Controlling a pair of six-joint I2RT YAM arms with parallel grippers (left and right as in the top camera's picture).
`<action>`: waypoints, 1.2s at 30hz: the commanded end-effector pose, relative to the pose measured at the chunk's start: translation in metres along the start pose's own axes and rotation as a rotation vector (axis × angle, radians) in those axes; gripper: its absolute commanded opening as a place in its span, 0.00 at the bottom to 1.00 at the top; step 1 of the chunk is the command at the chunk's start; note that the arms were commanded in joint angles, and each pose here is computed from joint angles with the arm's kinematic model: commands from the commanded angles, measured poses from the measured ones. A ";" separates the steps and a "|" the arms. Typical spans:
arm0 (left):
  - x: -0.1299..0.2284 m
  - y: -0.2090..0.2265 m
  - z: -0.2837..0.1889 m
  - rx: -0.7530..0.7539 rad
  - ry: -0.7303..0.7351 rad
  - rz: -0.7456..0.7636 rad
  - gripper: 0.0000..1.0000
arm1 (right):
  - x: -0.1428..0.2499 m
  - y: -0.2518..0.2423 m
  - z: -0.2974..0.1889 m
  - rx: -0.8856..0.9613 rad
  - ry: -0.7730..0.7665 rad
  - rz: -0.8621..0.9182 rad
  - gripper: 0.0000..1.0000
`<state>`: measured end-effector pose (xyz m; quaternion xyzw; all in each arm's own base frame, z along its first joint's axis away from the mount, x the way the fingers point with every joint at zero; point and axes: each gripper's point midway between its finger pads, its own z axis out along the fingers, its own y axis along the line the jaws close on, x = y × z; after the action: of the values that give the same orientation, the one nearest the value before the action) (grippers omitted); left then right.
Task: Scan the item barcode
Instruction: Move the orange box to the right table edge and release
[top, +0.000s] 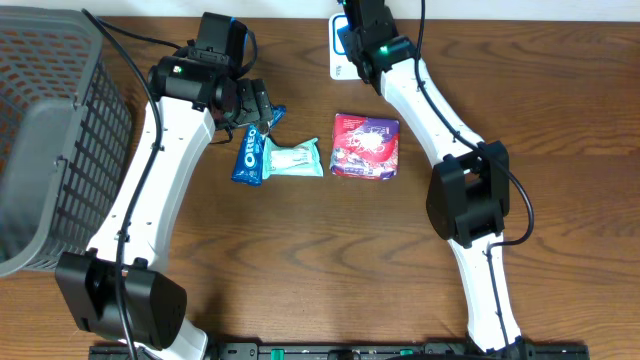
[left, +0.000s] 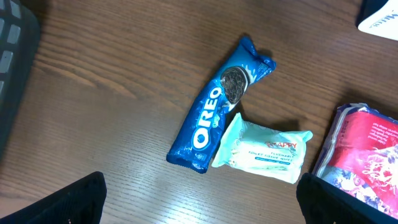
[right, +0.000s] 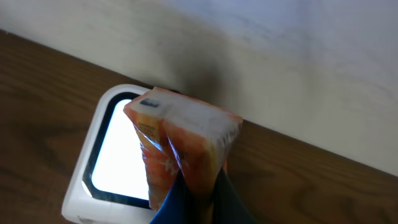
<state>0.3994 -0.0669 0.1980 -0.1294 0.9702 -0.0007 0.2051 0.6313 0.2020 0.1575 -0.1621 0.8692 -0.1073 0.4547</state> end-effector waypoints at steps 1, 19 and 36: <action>-0.001 0.002 0.001 -0.011 0.001 0.002 0.98 | -0.017 -0.032 -0.010 0.089 -0.014 0.039 0.01; -0.001 0.002 0.001 -0.011 0.001 0.002 0.98 | 0.174 -0.333 -0.057 0.710 0.632 0.119 0.01; -0.001 0.002 0.001 -0.011 0.001 0.002 0.98 | 0.258 -0.335 -0.043 0.039 0.632 0.611 0.99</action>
<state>0.3994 -0.0669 0.1980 -0.1294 0.9702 -0.0007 0.2051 0.4988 -0.2550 0.1061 0.1685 0.9579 -0.1795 0.1475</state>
